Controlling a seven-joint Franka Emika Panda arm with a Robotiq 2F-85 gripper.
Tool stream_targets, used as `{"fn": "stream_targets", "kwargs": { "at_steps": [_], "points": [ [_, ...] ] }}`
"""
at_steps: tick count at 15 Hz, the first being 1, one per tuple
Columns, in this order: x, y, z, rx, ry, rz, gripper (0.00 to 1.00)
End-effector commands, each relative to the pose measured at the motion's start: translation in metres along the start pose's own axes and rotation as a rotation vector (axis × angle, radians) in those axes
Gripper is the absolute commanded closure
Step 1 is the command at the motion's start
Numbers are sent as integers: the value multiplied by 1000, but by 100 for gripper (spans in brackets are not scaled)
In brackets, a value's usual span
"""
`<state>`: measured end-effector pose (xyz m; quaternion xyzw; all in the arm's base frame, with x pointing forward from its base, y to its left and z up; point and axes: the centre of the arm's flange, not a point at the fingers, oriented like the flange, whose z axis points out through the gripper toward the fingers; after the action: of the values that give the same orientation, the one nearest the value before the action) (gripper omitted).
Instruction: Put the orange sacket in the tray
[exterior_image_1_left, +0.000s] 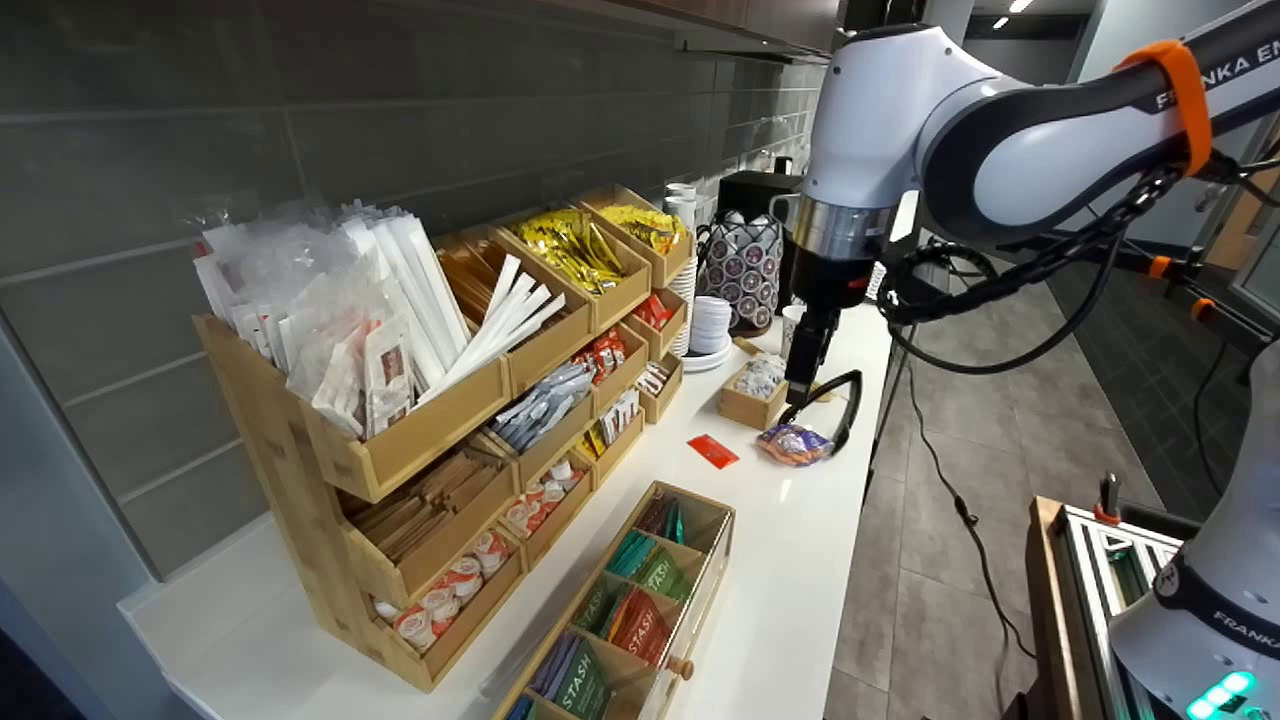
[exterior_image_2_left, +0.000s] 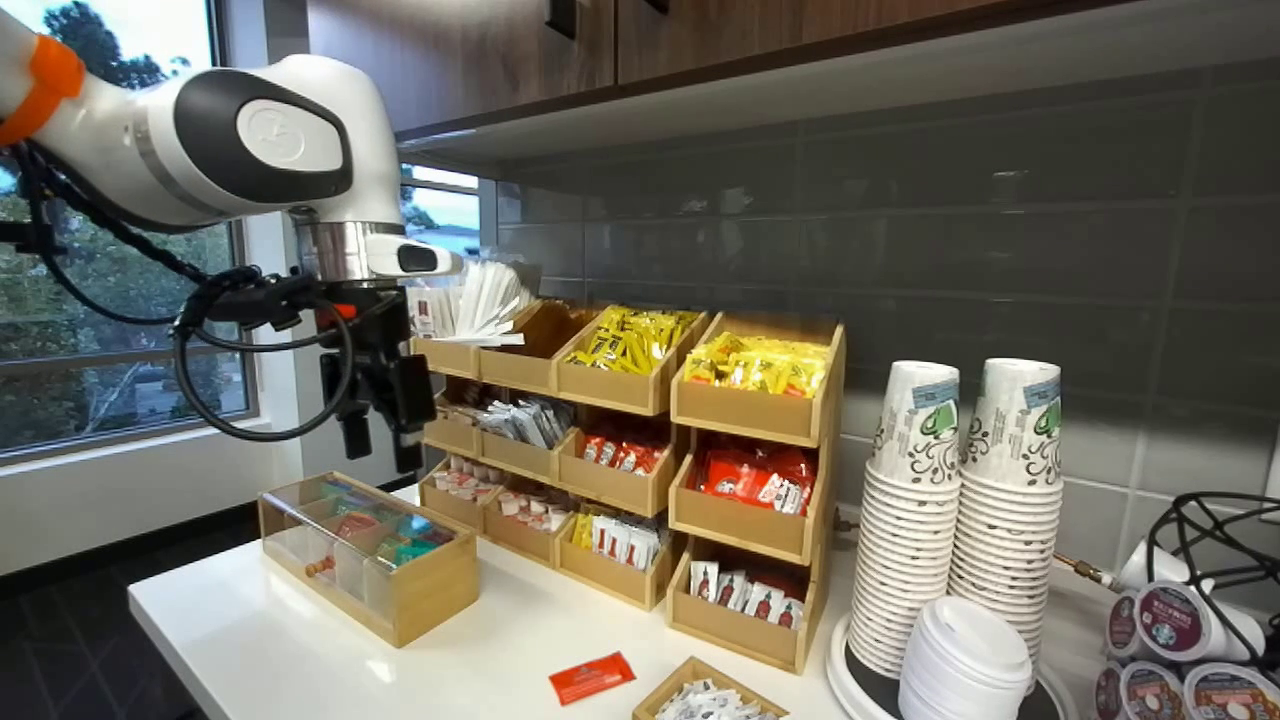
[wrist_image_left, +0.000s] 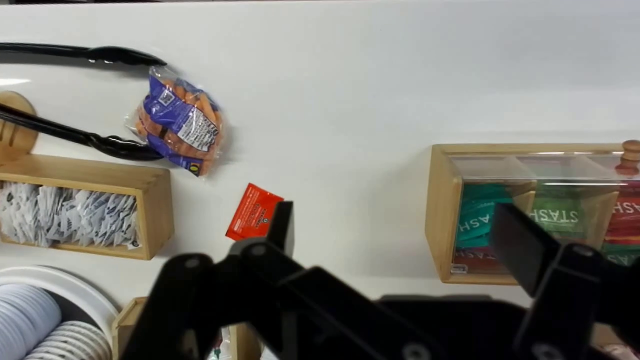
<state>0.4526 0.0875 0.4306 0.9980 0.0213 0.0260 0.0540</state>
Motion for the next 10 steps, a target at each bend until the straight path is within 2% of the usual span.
{"fn": "stream_targets", "kwargs": {
  "at_steps": [1,4,7,9,10],
  "points": [
    [0,0,0,0,1,2,0],
    [0,0,-1,0,2,5,0],
    [-4,11,49,-18,-27,94,0],
    [-7,21,75,-47,18,88,0],
    [-7,26,86,-90,39,88,0]
  ]
}}
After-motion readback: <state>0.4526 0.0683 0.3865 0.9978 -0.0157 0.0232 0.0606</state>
